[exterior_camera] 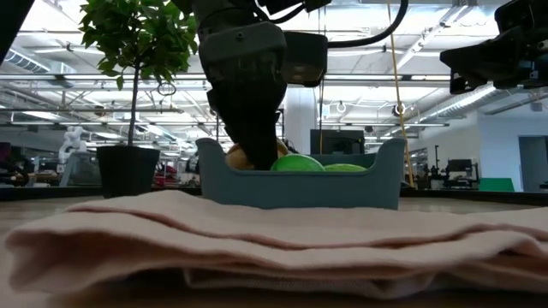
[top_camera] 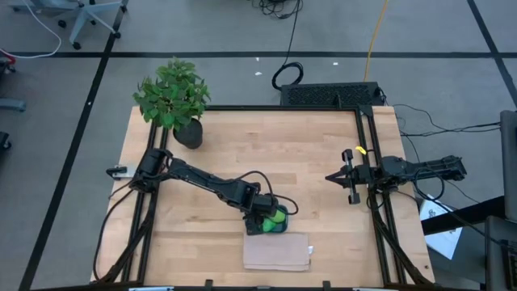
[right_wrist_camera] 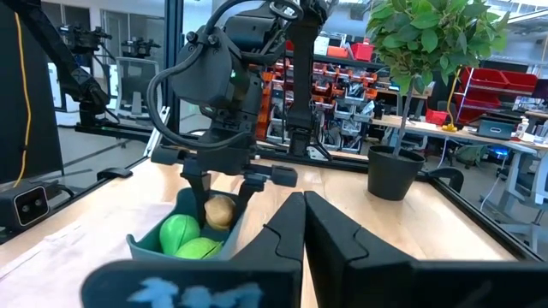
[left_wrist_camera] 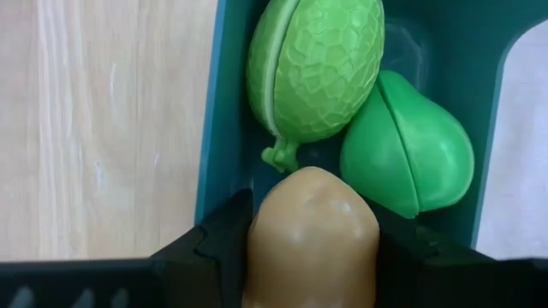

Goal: Pick and placing Produce into tupperware
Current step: Put the brown potato into the blue bin

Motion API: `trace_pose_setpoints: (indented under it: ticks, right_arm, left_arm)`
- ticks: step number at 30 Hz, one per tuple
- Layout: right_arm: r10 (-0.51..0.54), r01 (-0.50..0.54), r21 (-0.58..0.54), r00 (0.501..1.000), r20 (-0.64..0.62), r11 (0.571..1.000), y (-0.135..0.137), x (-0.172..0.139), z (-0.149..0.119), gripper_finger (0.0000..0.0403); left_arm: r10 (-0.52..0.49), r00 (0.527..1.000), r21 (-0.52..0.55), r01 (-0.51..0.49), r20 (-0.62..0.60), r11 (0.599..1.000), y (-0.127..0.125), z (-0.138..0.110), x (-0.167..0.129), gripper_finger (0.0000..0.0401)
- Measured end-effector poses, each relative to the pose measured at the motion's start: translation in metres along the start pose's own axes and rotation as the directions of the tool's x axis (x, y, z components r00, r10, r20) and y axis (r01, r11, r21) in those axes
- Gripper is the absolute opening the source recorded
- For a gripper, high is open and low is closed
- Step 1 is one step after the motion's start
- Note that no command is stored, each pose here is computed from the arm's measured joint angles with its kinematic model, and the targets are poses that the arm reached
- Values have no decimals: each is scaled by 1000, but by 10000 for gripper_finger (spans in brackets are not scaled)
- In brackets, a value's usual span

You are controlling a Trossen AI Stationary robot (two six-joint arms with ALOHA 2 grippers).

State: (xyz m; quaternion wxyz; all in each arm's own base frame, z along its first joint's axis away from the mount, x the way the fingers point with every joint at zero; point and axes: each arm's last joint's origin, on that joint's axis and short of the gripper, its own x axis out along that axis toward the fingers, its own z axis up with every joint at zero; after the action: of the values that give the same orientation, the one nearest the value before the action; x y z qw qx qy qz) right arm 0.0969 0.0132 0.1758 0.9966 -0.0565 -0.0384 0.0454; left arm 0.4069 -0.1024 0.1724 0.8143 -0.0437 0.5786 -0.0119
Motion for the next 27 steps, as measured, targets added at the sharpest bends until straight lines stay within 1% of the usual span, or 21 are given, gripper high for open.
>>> trace_pose_setpoints:
  ticks: [7,14,17,21,27]
  right_arm:
    - [0,0,0,1000,0,1000,0,0,0,0]
    - [0,0,0,1000,0,1000,0,0,0,0]
    - [0,0,0,1000,0,1000,0,0,0,0]
    - [0,0,0,1000,0,1000,0,0,0,0]
    - [0,0,0,1000,0,1000,0,0,0,0]
  left_arm:
    - [-8,1000,0,8,-1,1000,0,0,0,177]
    - [-11,1000,0,11,8,1000,-1,1,0,211]
    - [-13,1000,0,13,8,1000,-1,1,0,219]
    - [-15,1000,-1,15,7,1000,-1,1,0,218]
    - [-39,999,-1,39,-15,999,-2,1,-4,205]
